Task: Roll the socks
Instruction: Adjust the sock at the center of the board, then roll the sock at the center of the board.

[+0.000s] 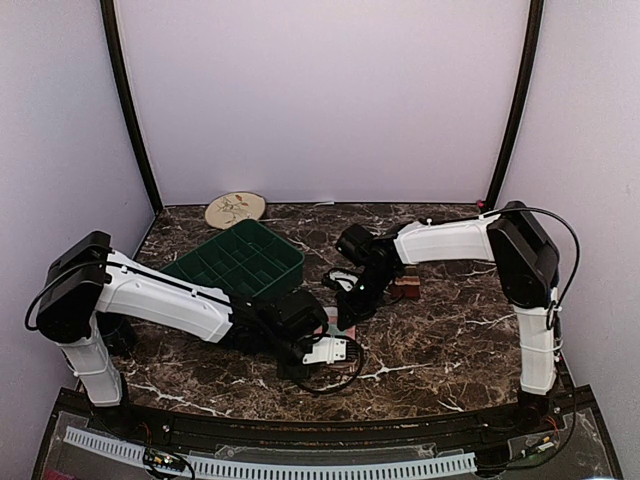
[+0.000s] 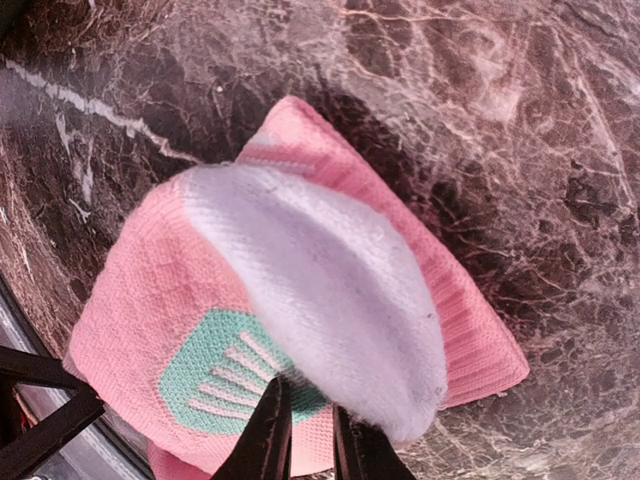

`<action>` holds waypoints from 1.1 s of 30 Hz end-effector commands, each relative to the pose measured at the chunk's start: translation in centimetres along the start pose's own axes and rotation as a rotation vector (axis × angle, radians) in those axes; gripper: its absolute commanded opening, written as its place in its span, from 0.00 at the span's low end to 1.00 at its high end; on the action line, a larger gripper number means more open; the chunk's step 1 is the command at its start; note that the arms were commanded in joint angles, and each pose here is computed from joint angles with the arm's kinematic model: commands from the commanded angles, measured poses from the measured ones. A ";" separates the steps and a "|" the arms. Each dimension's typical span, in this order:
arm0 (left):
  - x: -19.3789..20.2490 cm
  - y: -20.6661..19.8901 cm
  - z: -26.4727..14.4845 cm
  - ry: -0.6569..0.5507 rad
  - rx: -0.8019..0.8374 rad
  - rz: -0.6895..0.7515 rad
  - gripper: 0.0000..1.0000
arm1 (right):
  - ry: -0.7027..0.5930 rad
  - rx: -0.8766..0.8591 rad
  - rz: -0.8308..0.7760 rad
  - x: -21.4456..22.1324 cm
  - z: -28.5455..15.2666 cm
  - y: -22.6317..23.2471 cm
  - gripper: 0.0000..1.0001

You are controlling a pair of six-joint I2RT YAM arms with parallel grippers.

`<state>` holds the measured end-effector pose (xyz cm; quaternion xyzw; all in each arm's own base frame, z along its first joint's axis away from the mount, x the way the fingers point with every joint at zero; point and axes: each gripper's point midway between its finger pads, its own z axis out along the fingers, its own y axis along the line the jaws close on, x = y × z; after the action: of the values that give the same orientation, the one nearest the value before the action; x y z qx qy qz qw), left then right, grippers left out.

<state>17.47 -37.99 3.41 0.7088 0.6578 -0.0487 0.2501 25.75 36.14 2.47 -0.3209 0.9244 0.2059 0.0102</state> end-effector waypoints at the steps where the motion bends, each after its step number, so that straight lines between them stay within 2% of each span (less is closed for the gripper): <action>1: -0.1 -0.1 -1.1 -0.008 -0.008 0.026 0.25 | 0.106 0.075 0.025 2.5 2.6 -1.8 0.15; 26: -2.0 1.1 0.4 -0.039 -0.049 0.058 0.27 | 0.132 0.059 0.022 2.6 3.3 -1.5 0.15; 33: -1.1 0.5 2.6 0.020 -0.015 0.043 0.27 | 0.135 0.056 0.024 2.8 3.3 -1.5 0.15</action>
<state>18.51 -39.67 2.72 0.7199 0.6418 -0.0321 0.2623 25.77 36.27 2.44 -0.3198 0.9261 0.2003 -0.0014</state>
